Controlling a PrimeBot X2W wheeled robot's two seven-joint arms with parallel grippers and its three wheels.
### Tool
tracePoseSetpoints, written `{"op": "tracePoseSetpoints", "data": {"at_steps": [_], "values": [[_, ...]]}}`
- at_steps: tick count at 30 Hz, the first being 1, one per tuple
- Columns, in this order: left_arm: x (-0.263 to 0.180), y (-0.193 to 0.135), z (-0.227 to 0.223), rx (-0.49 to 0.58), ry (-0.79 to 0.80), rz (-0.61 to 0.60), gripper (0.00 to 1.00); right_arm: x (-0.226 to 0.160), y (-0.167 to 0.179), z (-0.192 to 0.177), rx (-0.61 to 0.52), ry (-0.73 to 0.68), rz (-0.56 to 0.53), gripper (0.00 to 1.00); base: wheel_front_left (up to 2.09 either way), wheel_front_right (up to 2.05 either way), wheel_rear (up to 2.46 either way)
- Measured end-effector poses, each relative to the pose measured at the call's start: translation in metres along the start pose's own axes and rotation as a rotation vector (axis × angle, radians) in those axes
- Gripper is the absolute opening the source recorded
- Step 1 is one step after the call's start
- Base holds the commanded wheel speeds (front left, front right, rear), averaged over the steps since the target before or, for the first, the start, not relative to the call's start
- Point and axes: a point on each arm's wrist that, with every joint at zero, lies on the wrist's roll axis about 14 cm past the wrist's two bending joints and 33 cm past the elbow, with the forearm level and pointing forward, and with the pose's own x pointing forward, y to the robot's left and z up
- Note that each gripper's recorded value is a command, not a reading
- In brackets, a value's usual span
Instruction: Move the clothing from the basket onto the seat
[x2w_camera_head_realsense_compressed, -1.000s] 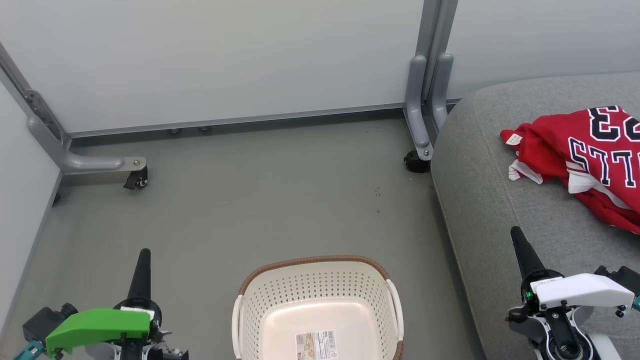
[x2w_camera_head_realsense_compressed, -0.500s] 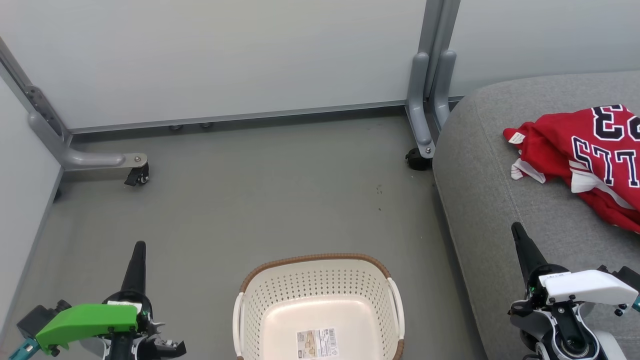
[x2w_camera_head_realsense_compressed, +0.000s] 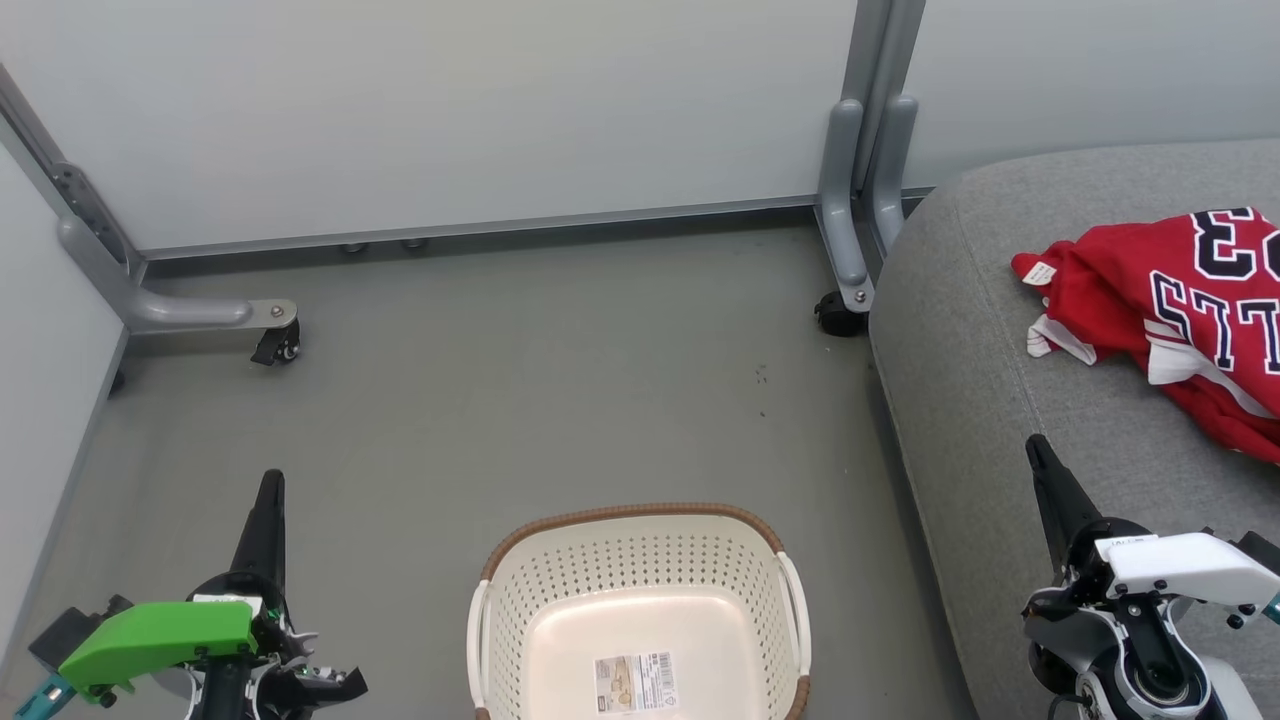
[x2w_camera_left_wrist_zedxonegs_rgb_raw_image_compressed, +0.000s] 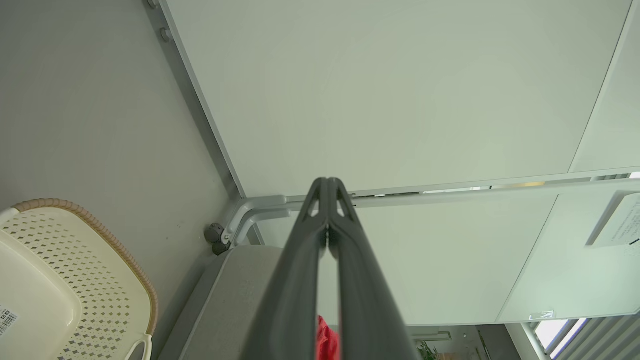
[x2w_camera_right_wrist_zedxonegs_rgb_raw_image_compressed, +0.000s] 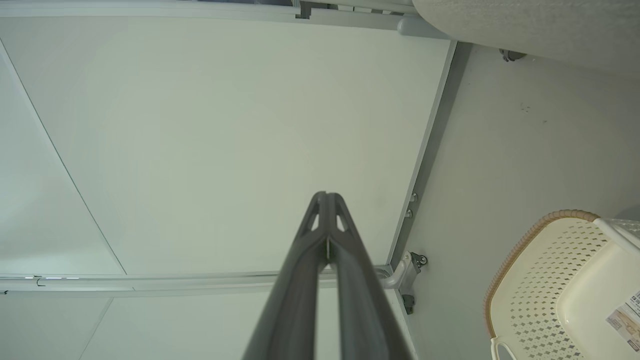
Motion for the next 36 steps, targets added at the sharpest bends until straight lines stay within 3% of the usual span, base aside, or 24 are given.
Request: {"op": "tracePoseSetpoints", "data": {"at_steps": [12,36], "values": [[0.0027,-0.0029,0.0052,-0.076,-0.009,-0.016,0.0,0.0045,0.0023,-0.0001,0.079,0.006,0.01,0.0,0.0,0.0,0.0],[0.0028,-0.0032,0.0045,-0.081,-0.007,-0.017,0.0,0.0048,0.0029,0.0,0.083,0.005,0.012,0.0,0.0,0.0,0.0]]}}
